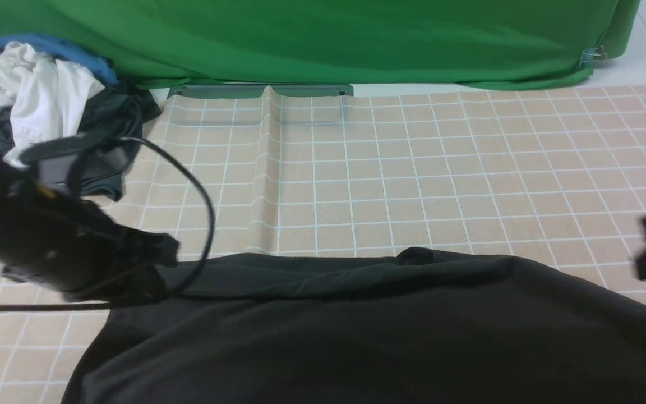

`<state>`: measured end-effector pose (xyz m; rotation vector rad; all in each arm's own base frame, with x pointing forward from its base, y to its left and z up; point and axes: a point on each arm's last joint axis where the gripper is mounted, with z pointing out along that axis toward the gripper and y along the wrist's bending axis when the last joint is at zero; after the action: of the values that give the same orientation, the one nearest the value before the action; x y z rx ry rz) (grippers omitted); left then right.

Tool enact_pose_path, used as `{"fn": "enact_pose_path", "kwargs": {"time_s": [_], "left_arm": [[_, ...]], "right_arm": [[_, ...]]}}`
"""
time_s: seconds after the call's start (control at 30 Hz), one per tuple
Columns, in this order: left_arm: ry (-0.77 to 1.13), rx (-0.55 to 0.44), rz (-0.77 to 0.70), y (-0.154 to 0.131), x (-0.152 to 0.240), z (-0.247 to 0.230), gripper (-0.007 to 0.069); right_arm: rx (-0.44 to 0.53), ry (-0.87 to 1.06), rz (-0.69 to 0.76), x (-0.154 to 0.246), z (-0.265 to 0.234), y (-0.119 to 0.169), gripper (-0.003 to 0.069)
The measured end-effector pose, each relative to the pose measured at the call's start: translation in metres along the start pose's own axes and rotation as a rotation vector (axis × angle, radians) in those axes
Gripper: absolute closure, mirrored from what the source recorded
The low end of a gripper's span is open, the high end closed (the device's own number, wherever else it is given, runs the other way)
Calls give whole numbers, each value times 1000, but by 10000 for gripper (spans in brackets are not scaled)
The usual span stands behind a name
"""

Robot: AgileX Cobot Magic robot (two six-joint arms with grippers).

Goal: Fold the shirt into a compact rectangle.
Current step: 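Pull the folded dark garment lengthwise by its ends to straighten it flat on the table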

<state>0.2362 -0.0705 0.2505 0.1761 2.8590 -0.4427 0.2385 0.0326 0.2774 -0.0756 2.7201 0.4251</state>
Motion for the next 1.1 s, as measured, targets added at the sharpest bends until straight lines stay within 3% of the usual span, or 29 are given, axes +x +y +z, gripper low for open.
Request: {"fn": "enact_pose_path", "kwargs": {"time_s": [0.17, 0.4, 0.67, 0.93, 1.1], "left_arm": [[87, 9, 98, -15, -18, 52, 611], [143, -7, 109, -17, -44, 101, 611], [118, -21, 95, -13, -56, 122, 607], [-96, -60, 92, -14, -86, 120, 606], [-49, -54, 101, -19, -100, 102, 606]], "right_arm": [[-68, 23, -151, -8, 38, 45, 624], [-76, 117, -230, -20, 109, 73, 624], [-54, 193, -238, -24, 165, 78, 624], [-22, 19, -250, -41, 176, 76, 616], [-15, -34, -268, -55, 171, 76, 600]]}}
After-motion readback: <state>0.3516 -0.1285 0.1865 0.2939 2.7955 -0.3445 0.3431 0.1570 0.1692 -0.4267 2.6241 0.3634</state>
